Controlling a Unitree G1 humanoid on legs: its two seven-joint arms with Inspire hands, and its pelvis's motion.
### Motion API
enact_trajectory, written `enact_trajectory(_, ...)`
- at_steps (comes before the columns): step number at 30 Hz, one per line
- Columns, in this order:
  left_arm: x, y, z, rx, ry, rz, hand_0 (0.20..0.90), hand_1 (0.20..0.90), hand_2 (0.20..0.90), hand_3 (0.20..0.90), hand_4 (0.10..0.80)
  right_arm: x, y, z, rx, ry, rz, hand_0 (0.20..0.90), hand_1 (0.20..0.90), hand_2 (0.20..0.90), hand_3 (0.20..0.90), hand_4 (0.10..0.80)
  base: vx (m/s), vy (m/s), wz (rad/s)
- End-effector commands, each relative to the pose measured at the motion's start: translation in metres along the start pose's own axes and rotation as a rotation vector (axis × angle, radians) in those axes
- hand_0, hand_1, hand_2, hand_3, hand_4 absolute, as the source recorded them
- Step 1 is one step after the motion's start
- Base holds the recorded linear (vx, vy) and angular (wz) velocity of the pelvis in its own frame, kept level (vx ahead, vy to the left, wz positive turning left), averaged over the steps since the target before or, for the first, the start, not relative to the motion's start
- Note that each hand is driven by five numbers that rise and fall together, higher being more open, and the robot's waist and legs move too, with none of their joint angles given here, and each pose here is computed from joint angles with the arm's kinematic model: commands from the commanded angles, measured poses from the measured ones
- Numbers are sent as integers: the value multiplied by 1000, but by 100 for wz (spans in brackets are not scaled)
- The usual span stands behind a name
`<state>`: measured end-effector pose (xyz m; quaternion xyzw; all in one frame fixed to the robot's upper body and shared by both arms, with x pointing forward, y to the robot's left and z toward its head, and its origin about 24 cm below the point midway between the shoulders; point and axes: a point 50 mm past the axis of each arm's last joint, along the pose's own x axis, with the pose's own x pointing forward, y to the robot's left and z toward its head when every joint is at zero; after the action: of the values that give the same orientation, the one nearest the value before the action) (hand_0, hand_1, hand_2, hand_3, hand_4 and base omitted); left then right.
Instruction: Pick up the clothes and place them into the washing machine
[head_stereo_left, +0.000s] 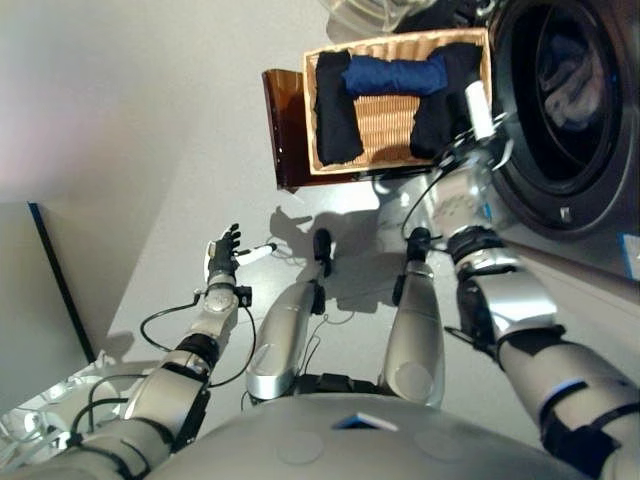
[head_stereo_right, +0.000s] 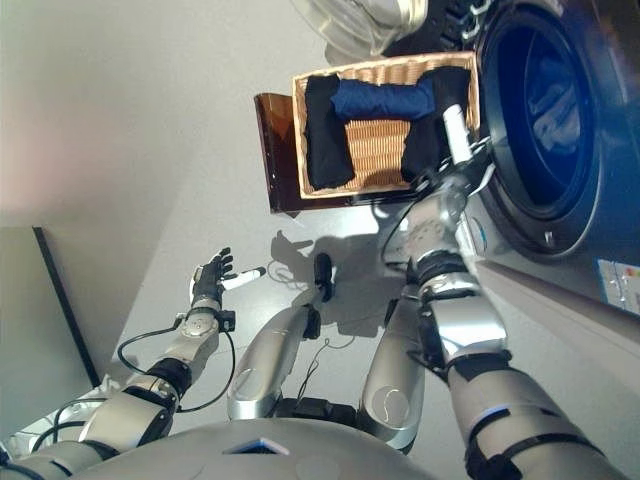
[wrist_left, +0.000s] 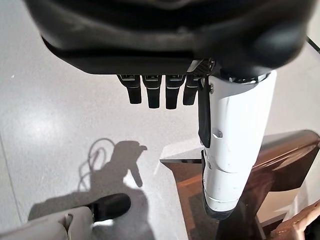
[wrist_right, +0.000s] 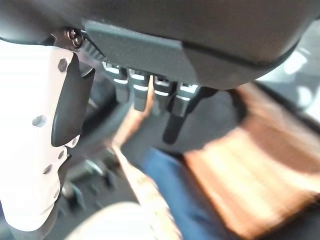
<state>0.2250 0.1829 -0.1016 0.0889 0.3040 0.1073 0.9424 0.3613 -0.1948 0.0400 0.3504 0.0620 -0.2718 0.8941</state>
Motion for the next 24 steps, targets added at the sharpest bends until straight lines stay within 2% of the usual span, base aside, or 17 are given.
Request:
enact_trajectory(1,1,23,-14,40,52,88,900,900,900,900,800,-3,15,18,10,-98,150,900,900,900,900,800,53,-46,6)
enact_trajectory(4,0,22,-16,41,64,86,900,900,900,900,800,-6,7,7,-20,-66,152,900,900,900,900,800,52,-39,5)
enact_trajectory(7,0,30,-21,49,83,107,900,900,900,900,800,-11,-7,-3,-230,-44,209,900,900,900,900,800,62,-52,-3)
enact_trajectory(11,-4,42,-34,75,128,130,900,900,900,900,800,-10,-10,3,-630,-97,306,900,900,900,900,800,50,-38,-1)
enact_trajectory(14,-8,54,-42,105,146,149,900,900,900,900,800,-11,-1,17,-1012,-229,414,900,900,900,900,800,30,-30,-7)
enact_trajectory(15,-9,58,-45,121,154,155,900,900,900,900,800,-10,6,30,-1259,-337,461,900,900,900,900,800,60,-32,-1)
enact_trajectory(19,-11,65,-45,154,131,170,900,900,900,900,800,-13,7,60,-1702,-618,486,900,900,900,900,800,18,-34,-4)
enact_trajectory(24,-3,72,-25,170,57,205,900,900,900,900,800,-11,20,87,-1991,-843,459,900,900,900,900,800,-119,-50,4)
